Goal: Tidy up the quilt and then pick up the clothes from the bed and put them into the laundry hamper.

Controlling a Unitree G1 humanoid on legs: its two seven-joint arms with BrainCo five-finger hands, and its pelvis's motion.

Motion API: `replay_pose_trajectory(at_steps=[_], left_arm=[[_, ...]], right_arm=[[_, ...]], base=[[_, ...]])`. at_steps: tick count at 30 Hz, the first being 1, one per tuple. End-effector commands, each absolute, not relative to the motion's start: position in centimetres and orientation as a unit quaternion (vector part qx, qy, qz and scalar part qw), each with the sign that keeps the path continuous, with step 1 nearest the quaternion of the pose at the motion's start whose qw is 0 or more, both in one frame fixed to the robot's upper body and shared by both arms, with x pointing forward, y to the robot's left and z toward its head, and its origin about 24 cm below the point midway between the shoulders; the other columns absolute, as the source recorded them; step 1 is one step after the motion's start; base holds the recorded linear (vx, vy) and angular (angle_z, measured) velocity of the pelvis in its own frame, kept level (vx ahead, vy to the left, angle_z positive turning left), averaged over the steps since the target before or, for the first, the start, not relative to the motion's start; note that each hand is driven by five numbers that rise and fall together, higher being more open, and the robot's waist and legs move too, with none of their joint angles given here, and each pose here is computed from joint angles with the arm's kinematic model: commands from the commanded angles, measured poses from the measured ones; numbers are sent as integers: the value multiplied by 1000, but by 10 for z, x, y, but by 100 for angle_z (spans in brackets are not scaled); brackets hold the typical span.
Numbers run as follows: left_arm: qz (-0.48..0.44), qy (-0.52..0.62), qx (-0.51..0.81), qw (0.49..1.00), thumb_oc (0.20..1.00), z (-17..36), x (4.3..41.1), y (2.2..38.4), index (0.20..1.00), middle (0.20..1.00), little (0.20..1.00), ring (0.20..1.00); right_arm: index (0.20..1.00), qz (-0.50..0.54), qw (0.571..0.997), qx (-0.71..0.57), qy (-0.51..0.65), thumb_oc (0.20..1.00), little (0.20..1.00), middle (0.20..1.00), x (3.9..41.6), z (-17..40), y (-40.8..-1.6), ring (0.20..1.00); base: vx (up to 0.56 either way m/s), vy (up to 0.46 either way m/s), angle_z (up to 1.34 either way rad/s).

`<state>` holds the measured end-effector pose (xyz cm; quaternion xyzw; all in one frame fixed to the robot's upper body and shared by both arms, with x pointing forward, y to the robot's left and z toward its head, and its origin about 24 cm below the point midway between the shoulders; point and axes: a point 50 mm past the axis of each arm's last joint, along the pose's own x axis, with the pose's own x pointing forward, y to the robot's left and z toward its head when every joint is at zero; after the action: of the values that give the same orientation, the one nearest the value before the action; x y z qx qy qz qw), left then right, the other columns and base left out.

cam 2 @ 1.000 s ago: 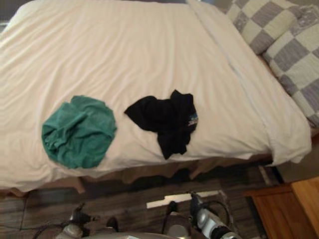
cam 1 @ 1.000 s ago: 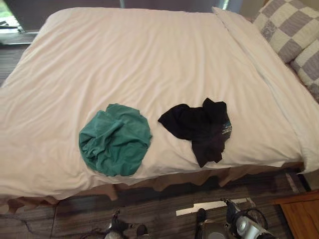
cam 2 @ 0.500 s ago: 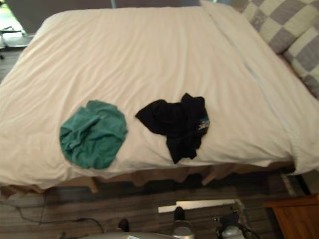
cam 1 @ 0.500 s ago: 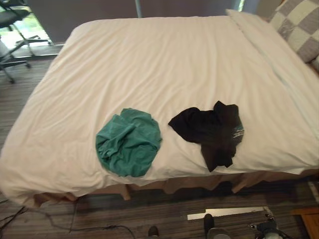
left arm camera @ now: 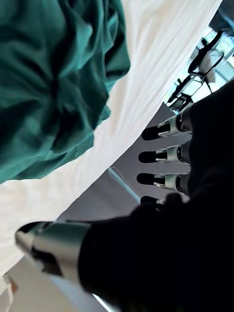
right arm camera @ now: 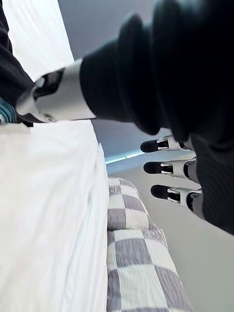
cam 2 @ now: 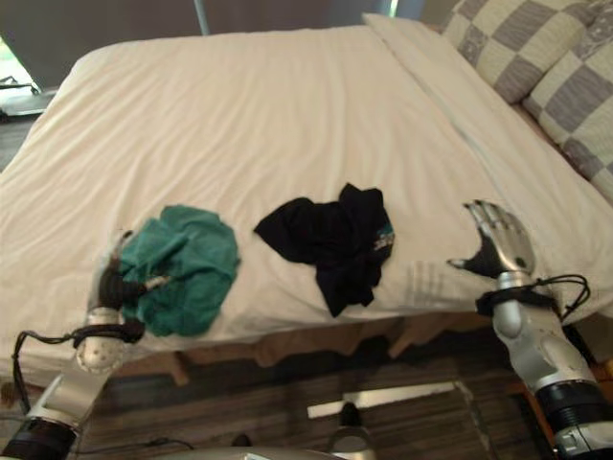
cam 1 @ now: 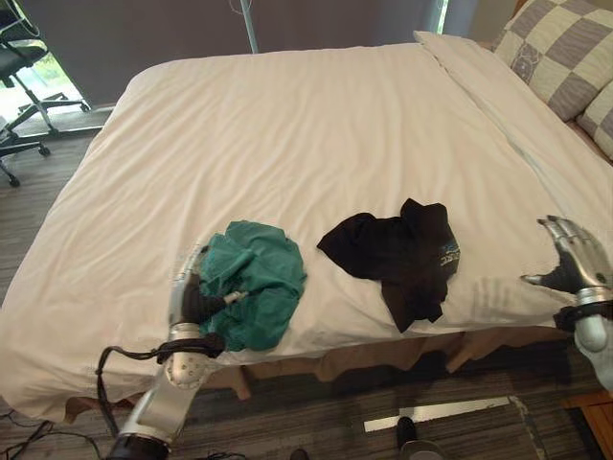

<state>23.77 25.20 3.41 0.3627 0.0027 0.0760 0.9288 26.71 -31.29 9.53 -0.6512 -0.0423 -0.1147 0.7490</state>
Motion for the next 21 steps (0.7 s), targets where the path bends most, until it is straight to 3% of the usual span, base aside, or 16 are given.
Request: replay_pose_trajectory(at_steps=[1, 8, 9, 11, 21], left_arm=[[89, 3, 413, 906, 1000, 43, 253, 275, 1000, 1000, 1000, 1000], [82, 35, 492, 866, 1000, 41, 240, 298, 1000, 1000, 1000, 1000], [192, 90, 549, 808, 1000, 104, 227, 401, 1000, 1000, 1000, 1000], [136, 8, 561, 817, 1000, 115, 257, 354, 1000, 1000, 1000, 1000], [102, -86, 587, 799, 1000, 139, 274, 317, 1000, 1000, 1000, 1000]], right_arm=[[1000, -95, 757, -643, -70, 1000, 1000, 1000, 286, 97, -290, 1000], [1000, -72, 750, -646, -121, 1000, 1000, 1000, 290, 116, -271, 1000], [1000, -56, 750, -645, -132, 1000, 1000, 1000, 289, 131, -276, 1000], [1000, -71, 759, -629, -152, 1000, 1000, 1000, 290, 135, -267, 1000], [1000, -74, 777, -606, -153, 1000, 1000, 1000, 287, 127, -262, 1000]], base=[[0, 0, 0], [-22, -3, 5], [-119, 14, 7], [-97, 10, 16], [-38, -2, -5]])
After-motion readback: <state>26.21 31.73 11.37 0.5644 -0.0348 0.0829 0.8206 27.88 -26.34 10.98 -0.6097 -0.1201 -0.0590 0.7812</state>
